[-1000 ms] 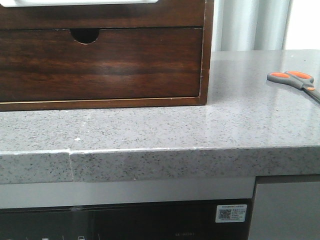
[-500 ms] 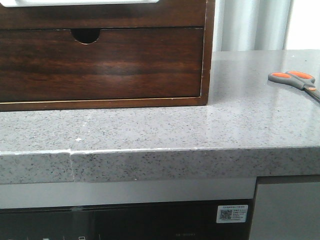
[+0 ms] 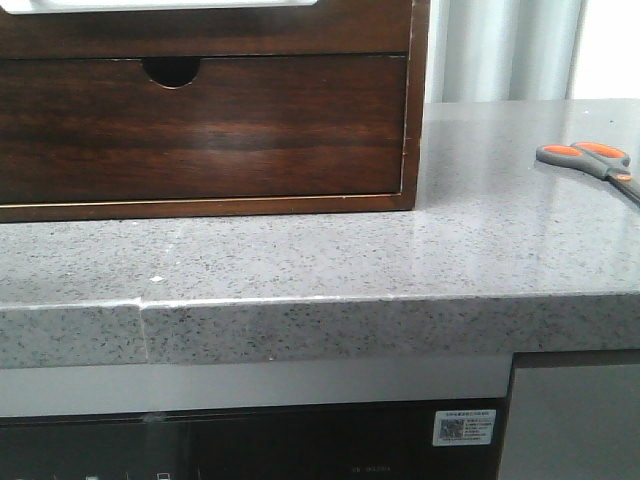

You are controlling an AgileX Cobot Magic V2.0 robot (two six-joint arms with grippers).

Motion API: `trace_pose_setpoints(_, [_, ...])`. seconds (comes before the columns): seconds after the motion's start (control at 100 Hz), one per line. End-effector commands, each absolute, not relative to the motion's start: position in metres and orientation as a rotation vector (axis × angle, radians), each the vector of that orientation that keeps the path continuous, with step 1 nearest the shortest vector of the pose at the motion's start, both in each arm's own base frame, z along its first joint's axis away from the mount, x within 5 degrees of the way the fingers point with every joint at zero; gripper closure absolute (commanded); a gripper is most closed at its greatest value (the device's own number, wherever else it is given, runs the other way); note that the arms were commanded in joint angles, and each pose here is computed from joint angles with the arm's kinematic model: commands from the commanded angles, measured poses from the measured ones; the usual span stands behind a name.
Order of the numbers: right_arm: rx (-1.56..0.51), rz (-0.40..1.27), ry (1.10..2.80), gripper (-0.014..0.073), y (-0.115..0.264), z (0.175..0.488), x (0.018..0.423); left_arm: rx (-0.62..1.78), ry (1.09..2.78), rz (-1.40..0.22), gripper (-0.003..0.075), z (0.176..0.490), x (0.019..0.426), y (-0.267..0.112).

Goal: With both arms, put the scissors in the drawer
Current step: 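Grasp the white drawer handle with the left gripper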

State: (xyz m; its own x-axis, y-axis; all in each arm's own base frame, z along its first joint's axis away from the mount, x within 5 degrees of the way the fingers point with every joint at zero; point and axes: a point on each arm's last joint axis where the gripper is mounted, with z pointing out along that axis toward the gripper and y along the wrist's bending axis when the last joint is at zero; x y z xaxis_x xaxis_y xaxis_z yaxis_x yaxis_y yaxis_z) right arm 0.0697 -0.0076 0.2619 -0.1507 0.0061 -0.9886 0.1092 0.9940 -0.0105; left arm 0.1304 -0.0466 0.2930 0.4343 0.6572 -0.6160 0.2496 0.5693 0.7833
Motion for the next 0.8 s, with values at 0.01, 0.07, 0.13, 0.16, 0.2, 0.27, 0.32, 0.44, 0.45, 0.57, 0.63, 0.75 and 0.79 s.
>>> trace_pose_setpoints(0.01, [0.076, -0.099, 1.624, 0.0701, -0.008, 0.28, 0.072, 0.996, 1.056, 0.278, 0.0349, 0.309, 0.139, -0.055])
trace_pose_setpoints(0.07, [0.076, -0.099, 1.624, 0.0701, -0.008, 0.28, 0.072, 1.013, 1.058, 0.259, 0.0349, 0.31, 0.145, -0.058])
trace_pose_setpoints(0.13, [0.076, -0.099, 1.624, 0.0701, -0.008, 0.28, 0.072, 1.032, 1.057, 0.245, 0.0349, 0.312, 0.151, -0.062])
trace_pose_setpoints(0.16, [0.076, -0.099, 1.624, 0.0701, -0.008, 0.28, 0.072, 1.048, 1.049, 0.244, 0.0349, 0.313, 0.153, -0.064])
trace_pose_setpoints(0.2, [0.076, -0.099, 1.624, 0.0701, -0.008, 0.28, 0.072, 1.067, 1.043, 0.252, 0.0349, 0.313, 0.156, -0.066])
trace_pose_setpoints(0.27, [0.076, -0.099, 1.624, 0.0701, -0.008, 0.28, 0.072, 1.099, 1.046, 0.262, 0.0349, 0.312, 0.163, -0.07])
trace_pose_setpoints(0.32, [0.076, -0.099, 1.624, 0.0701, -0.008, 0.28, 0.072, 1.108, 1.057, 0.257, 0.0349, 0.313, 0.167, -0.072])
trace_pose_setpoints(0.44, [0.076, -0.099, 1.624, 0.0701, -0.008, 0.28, 0.072, 1.152, 1.042, 0.259, 0.0349, 0.313, 0.177, -0.079])
trace_pose_setpoints(0.45, [0.076, -0.099, 1.624, 0.0701, -0.008, 0.28, 0.072, 1.156, 1.042, 0.261, 0.0349, 0.313, 0.178, -0.079])
trace_pose_setpoints(0.57, [0.077, -0.099, 1.627, 0.0701, -0.008, 0.279, 0.072, 1.187, 1.046, 0.278, 0.0349, 0.315, 0.19, -0.084])
trace_pose_setpoints(0.63, [0.077, -0.099, 1.625, 0.0701, -0.008, 0.279, 0.072, 1.204, 1.047, 0.293, 0.0349, 0.317, 0.195, -0.086])
trace_pose_setpoints(0.75, [0.077, -0.099, 1.625, 0.0701, -0.008, 0.279, 0.072, 1.232, 1.034, 0.305, 0.0349, 0.318, 0.202, -0.092])
trace_pose_setpoints(0.79, [0.077, -0.099, 1.625, 0.0701, -0.008, 0.279, 0.072, 1.238, 1.035, 0.298, 0.0349, 0.318, 0.205, -0.094])
